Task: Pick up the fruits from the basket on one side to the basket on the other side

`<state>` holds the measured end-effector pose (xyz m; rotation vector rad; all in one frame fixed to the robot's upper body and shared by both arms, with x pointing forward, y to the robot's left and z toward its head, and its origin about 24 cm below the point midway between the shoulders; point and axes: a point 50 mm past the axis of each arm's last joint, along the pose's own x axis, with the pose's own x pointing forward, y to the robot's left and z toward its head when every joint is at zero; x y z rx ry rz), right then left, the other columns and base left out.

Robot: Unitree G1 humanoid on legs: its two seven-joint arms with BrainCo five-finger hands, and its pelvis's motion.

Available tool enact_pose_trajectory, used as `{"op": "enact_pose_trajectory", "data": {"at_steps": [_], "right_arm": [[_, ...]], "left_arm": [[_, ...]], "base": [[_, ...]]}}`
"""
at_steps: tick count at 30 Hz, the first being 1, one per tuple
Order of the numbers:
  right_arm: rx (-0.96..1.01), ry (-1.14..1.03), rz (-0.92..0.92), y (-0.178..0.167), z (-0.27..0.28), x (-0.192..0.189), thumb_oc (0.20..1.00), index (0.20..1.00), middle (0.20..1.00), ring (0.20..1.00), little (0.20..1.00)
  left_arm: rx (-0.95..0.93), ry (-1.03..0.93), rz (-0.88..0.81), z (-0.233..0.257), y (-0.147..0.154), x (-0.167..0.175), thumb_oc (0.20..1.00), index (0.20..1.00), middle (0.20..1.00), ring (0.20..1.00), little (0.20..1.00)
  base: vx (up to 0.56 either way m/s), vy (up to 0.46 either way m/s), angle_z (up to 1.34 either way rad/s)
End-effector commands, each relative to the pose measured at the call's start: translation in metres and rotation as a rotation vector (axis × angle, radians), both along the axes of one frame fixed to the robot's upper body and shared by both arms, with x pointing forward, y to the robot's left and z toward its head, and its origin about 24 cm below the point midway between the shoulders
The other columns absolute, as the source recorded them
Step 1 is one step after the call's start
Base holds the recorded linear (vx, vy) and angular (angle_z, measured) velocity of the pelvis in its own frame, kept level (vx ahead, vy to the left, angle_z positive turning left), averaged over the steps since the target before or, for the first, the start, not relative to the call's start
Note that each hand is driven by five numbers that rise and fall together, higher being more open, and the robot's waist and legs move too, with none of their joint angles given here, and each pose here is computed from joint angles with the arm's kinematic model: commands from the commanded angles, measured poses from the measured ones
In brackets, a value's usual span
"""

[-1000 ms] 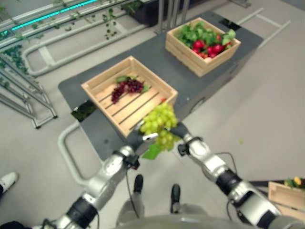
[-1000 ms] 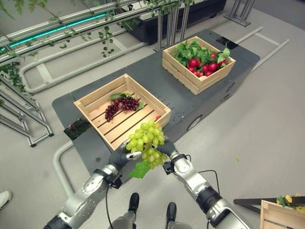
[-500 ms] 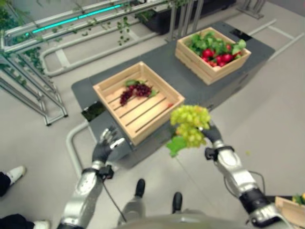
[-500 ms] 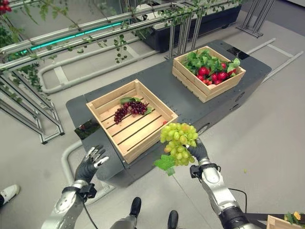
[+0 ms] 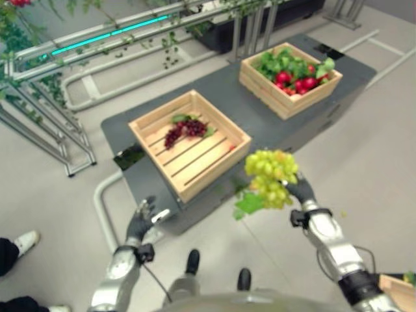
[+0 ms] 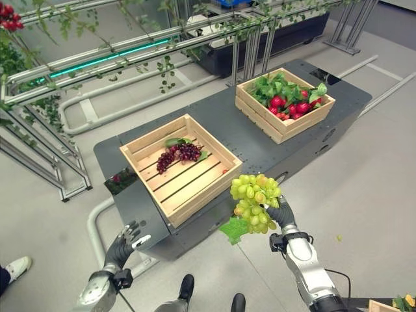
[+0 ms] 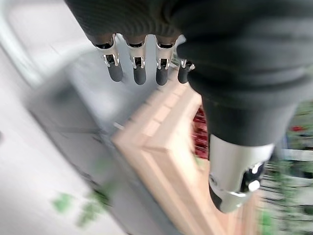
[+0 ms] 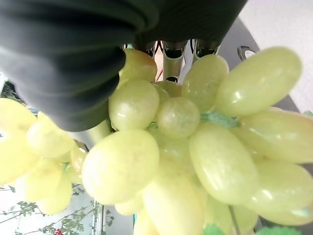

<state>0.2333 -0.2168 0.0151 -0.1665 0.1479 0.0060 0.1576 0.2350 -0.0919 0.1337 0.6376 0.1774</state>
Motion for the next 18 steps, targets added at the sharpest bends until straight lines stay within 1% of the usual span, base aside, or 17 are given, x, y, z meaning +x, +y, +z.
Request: {"op": "enact_pose_trajectory", "data": {"at_steps": [1, 2, 5, 7, 8, 9, 14, 16, 18], "right_arm": [[-0.014, -0.273, 0.029, -0.002, 0.051, 0.0, 0.2, 0.2, 0.2, 0.2, 0.2], [-0.026, -0.291, 0.031, -0.002, 0.055, -0.002, 0.2, 0.2, 0.2, 0.2, 0.2], [-0.02, -0.307, 0.036, -0.001, 0.058, -0.005, 0.2, 0.2, 0.2, 0.2, 0.2], [-0.007, -0.317, 0.039, 0.0, 0.06, -0.007, 0.2, 0.2, 0.2, 0.2, 0.2], [-0.007, -0.316, 0.039, 0.0, 0.06, -0.007, 0.2, 0.2, 0.2, 0.2, 0.2], [0.0, -0.31, 0.04, -0.001, 0.059, -0.007, 0.2, 0.2, 0.2, 0.2, 0.2], [-0.008, -0.296, 0.044, -0.002, 0.058, -0.011, 0.2, 0.2, 0.2, 0.2, 0.2], [0.001, -0.302, 0.05, 0.0, 0.06, -0.012, 0.2, 0.2, 0.2, 0.2, 0.2], [0.009, -0.302, 0.038, -0.002, 0.06, -0.014, 0.2, 0.2, 0.2, 0.2, 0.2]], "left_arm": [[0.221, 0.174, 0.011, -0.025, 0.011, -0.012, 1.0, 1.0, 1.0, 1.0, 1.0], [0.241, 0.263, 0.047, -0.036, 0.014, -0.025, 1.0, 1.0, 1.0, 1.0, 1.0], [0.23, 0.44, 0.15, -0.056, 0.015, -0.056, 1.0, 1.0, 1.0, 1.0, 1.0], [0.211, 0.529, 0.212, -0.064, 0.015, -0.076, 1.0, 1.0, 1.0, 1.0, 1.0], [0.21, 0.529, 0.212, -0.064, 0.015, -0.076, 1.0, 1.0, 1.0, 1.0, 1.0], [0.21, 0.58, 0.254, -0.067, 0.016, -0.09, 1.0, 1.0, 1.0, 1.0, 1.0], [0.21, 0.598, 0.275, -0.068, 0.017, -0.098, 1.0, 1.0, 1.0, 1.0, 1.0], [0.222, 0.579, 0.261, -0.067, 0.017, -0.093, 1.0, 1.0, 1.0, 1.0, 1.0], [0.238, 0.534, 0.215, -0.065, 0.014, -0.08, 1.0, 1.0, 1.0, 1.0, 1.0]], "base": [[0.0, -0.001, -0.48], [-0.01, -0.002, -0.47], [-0.01, -0.003, -0.71], [0.07, 0.014, -0.8], [0.13, 0.07, -0.87], [0.14, 0.094, -0.77], [0.1, 0.17, -0.64], [-0.02, 0.223, -0.87], [-0.02, 0.346, -0.53]]}}
